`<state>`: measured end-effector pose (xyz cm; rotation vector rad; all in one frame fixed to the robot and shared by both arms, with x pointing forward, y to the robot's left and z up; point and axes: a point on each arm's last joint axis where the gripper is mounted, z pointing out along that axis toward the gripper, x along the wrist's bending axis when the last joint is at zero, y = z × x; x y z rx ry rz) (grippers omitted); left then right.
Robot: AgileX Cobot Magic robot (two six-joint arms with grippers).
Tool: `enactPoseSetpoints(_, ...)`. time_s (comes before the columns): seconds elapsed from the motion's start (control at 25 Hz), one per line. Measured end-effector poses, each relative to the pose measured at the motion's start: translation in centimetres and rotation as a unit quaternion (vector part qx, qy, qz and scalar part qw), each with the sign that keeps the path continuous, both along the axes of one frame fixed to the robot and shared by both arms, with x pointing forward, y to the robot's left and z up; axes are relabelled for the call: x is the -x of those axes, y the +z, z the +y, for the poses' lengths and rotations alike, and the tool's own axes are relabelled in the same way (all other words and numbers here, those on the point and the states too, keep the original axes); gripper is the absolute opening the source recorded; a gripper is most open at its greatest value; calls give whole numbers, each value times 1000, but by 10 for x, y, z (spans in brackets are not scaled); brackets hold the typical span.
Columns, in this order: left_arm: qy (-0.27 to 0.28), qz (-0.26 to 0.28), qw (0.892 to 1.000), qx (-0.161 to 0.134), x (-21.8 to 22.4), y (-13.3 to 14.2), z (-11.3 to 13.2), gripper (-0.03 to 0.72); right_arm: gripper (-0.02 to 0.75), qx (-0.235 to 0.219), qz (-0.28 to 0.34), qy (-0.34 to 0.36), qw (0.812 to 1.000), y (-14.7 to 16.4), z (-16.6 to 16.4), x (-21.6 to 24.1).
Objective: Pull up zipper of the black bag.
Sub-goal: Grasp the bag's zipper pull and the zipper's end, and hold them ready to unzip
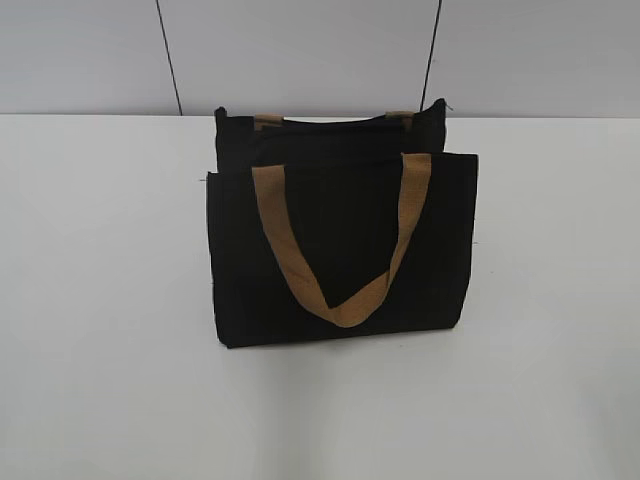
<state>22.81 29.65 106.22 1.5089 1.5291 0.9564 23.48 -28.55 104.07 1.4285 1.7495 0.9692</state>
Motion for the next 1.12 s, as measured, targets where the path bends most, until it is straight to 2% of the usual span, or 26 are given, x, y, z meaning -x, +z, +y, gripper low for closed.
enactPoseSetpoints(1.0,-2,0,1000,3,0,0,-1,241,589,0,0,0,1000,0,0,0)
enactPoseSetpoints(1.12,-6,-24,1000,9,0,6,-2,279,589,0,0,0,1000,0,0,0)
